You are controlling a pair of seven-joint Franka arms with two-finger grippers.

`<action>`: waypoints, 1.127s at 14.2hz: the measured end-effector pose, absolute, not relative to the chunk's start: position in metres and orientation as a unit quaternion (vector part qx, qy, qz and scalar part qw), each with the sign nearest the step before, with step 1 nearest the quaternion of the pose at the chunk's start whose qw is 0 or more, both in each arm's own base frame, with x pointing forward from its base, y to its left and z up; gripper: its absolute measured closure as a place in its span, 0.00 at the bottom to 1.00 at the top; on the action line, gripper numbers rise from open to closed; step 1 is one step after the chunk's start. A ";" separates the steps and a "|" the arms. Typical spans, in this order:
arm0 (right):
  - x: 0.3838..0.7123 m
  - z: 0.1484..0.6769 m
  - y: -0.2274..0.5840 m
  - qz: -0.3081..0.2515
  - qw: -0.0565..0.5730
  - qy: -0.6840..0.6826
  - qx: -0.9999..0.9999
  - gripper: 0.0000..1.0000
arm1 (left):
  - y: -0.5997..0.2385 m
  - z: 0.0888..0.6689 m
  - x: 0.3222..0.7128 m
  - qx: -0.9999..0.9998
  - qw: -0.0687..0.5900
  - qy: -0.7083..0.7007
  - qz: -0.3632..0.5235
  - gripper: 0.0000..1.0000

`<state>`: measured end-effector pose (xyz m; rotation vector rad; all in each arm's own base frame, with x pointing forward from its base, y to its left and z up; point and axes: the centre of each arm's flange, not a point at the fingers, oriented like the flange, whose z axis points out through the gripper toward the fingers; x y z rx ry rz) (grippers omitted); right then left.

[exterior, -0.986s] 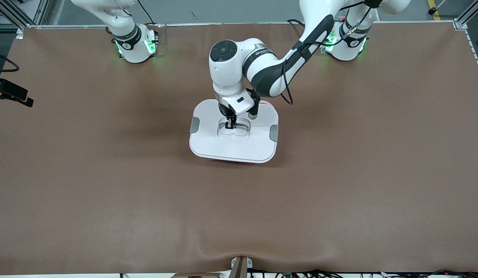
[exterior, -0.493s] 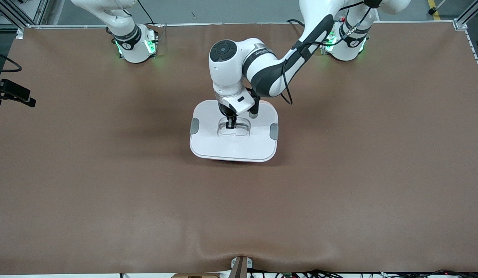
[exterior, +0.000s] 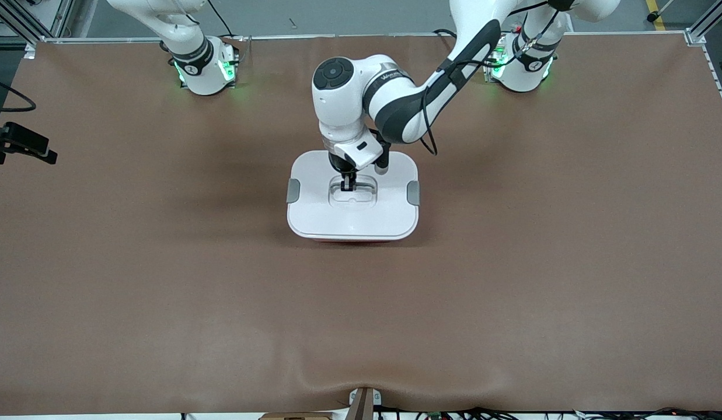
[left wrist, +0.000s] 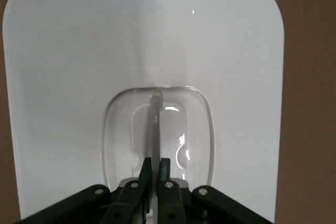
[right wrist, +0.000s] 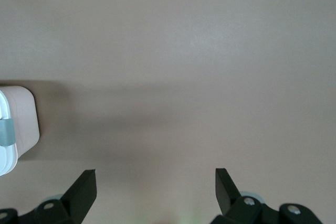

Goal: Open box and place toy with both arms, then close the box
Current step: 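Lower the lid onto the box with the left gripper and press it down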

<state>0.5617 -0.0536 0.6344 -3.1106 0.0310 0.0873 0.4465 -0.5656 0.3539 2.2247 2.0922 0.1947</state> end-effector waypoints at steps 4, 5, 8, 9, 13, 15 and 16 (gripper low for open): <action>0.562 0.634 -0.053 0.027 0.015 0.009 -0.999 0.00 | -0.566 0.355 0.445 0.727 0.039 0.683 0.065 0.93; 0.562 0.634 -0.053 0.027 0.015 0.009 -0.999 0.00 | -0.566 0.355 0.445 0.727 0.038 0.683 0.065 0.93; 0.562 0.634 -0.052 0.027 0.016 0.007 -0.999 0.00 | -0.565 0.353 0.444 0.727 0.037 0.683 0.065 0.93; 0.562 0.634 -0.051 0.027 0.016 0.007 -0.999 0.00 | -0.565 0.353 0.444 0.727 0.036 0.683 0.065 0.93; 0.563 0.633 -0.051 0.028 0.016 0.007 -0.999 0.00 | -0.566 0.350 0.442 0.727 0.034 0.683 0.065 0.93; 0.563 0.633 -0.049 0.028 0.016 0.005 -0.999 0.00 | -0.566 0.350 0.441 0.727 0.034 0.683 0.065 0.93; 0.563 0.633 -0.048 0.028 0.016 0.004 -0.999 0.00 | -0.566 0.349 0.441 0.727 0.034 0.683 0.065 0.93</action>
